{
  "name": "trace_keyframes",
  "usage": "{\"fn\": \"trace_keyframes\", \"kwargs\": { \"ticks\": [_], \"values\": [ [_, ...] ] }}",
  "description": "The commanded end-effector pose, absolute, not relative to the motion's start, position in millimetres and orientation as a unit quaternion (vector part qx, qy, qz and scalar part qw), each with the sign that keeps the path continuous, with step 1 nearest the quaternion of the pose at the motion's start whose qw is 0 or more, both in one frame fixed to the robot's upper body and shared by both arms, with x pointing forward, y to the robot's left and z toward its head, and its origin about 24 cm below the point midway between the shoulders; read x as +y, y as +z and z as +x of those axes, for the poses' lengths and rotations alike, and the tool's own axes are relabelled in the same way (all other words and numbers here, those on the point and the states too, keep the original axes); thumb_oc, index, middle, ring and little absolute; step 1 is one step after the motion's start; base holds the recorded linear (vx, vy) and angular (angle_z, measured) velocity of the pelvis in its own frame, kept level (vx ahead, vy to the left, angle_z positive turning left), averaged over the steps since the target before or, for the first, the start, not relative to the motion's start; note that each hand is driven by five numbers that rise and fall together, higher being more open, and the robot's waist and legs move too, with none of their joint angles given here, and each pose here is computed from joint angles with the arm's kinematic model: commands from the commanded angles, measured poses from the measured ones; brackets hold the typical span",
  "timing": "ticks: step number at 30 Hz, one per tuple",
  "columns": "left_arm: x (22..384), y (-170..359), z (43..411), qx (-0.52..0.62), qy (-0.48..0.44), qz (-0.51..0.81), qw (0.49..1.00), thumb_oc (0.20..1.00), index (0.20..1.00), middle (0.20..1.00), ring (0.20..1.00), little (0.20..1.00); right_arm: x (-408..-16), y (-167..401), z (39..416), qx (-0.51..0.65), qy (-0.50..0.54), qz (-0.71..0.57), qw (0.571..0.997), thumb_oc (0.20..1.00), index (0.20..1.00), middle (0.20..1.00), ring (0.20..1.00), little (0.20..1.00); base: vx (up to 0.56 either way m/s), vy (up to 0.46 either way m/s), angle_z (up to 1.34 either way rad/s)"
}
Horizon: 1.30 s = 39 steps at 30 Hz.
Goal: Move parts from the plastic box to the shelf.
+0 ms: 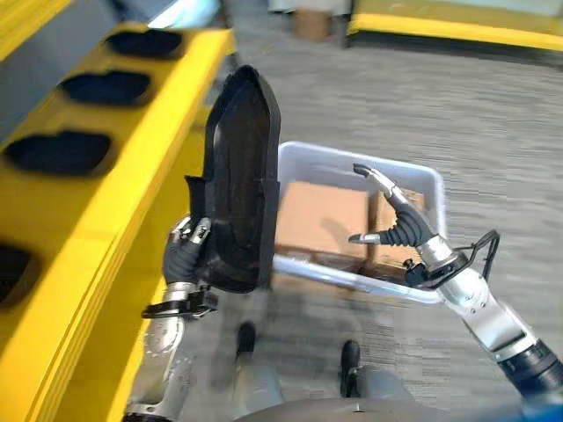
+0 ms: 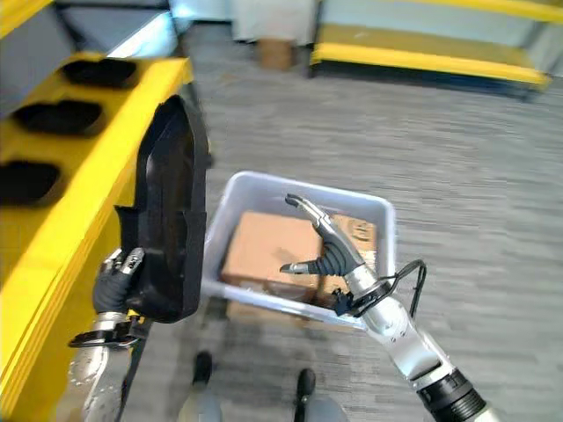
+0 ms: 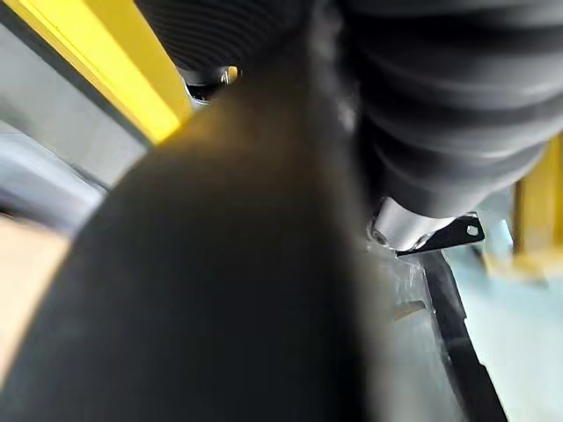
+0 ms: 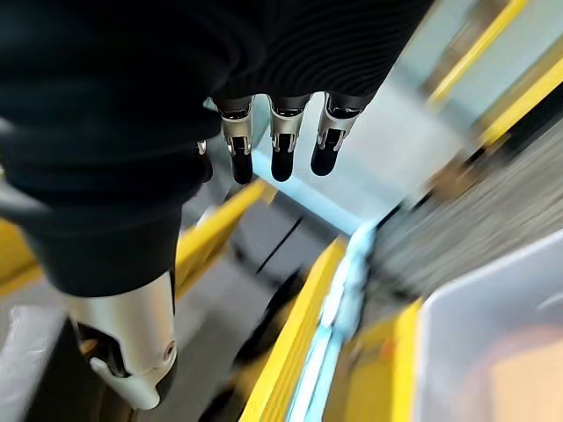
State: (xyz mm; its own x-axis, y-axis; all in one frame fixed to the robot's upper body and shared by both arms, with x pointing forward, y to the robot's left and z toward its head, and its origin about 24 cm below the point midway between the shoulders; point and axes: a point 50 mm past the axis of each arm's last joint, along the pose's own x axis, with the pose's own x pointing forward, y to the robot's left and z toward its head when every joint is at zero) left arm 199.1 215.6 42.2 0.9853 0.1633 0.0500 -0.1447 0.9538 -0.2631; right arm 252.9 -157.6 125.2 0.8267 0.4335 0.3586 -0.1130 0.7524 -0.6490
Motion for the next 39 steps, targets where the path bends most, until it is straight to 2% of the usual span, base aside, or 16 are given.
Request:
{"fn": "trace_keyframes", "kwargs": {
  "ticks": [1, 11, 28, 39],
  "values": [
    [227.8, 81.5, 219.2, -0.136, 0.065, -0.114, 0.982, 0.200, 0.200, 0.200, 0.200, 0.200, -163.8, 138.5, 246.4, -0.290, 0.124, -0.311, 0.897, 1.000, 1.000, 1.000, 1.000, 1.000, -0.16, -0.057, 1.15],
    [226.6, 82.0, 214.3, -0.132, 0.048, -0.097, 0.985, 0.200, 0.200, 0.200, 0.200, 0.200, -173.8, 122.6, 237.2, -0.242, 0.117, -0.279, 0.922, 1.000, 1.000, 1.000, 1.000, 1.000, -0.04, 0.104, 0.93],
    [229.9, 78.0, 224.4, -0.123, 0.058, -0.054, 0.989, 0.200, 0.200, 0.200, 0.200, 0.200, -160.7, 105.9, 244.6, -0.209, 0.128, -0.265, 0.933, 1.000, 1.000, 1.000, 1.000, 1.000, 0.04, 0.204, 0.25],
    [220.8, 73.7, 225.8, -0.115, 0.055, -0.065, 0.990, 0.200, 0.200, 0.200, 0.200, 0.200, -153.0, 103.9, 243.4, -0.206, 0.162, -0.239, 0.935, 1.000, 1.000, 1.000, 1.000, 1.000, 0.02, 0.015, 0.30]
  ]
}}
